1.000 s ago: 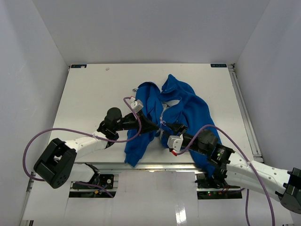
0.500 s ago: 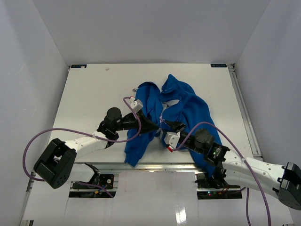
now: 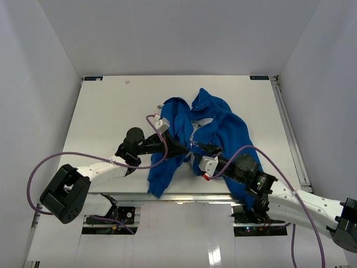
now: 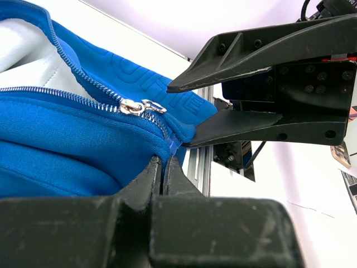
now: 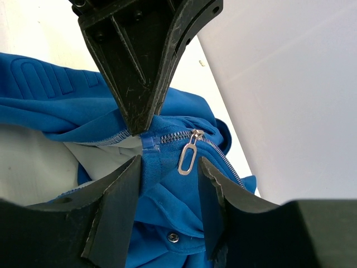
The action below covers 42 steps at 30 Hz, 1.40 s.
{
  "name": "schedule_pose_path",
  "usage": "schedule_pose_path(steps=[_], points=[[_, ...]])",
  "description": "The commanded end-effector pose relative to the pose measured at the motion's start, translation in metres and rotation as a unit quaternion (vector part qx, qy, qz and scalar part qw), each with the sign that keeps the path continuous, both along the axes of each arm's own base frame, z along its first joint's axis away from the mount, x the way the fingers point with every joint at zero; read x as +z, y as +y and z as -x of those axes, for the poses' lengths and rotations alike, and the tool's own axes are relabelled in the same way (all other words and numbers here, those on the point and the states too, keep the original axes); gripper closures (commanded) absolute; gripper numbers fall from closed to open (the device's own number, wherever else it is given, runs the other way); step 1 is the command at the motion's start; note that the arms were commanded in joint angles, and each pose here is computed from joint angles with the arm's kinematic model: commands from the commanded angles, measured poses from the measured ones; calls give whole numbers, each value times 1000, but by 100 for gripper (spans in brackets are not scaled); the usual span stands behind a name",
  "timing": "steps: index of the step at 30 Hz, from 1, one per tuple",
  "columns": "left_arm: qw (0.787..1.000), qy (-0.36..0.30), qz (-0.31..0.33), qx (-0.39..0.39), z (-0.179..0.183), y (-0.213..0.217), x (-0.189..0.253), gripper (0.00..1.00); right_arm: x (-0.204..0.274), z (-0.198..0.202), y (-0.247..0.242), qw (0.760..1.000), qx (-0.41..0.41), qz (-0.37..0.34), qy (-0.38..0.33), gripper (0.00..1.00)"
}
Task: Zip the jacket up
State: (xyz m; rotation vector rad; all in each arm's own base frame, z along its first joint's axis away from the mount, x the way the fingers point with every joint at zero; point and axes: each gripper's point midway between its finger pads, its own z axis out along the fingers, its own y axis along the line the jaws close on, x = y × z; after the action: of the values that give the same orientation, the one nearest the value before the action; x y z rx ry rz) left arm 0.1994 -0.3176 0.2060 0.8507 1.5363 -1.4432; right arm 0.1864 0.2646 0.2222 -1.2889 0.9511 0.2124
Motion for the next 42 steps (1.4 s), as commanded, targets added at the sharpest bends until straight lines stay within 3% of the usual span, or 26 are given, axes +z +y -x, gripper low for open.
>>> schedule_pose_path(steps=[1,12,26,42], points=[[1000,-17,7,-7,2,0,13,100,40,0,3,998,3,-53,-21,50],[1000,-17,7,-8,2,0,12,100,45,16,10,997,50,-56,-8,49],[1000,-22,10,-10,4,1,14,100,33,-30,7,996,-65,-53,-2,56],[1000,-23,12,-10,5,2,15,100,42,-32,0,994,-83,-72,-4,67]])
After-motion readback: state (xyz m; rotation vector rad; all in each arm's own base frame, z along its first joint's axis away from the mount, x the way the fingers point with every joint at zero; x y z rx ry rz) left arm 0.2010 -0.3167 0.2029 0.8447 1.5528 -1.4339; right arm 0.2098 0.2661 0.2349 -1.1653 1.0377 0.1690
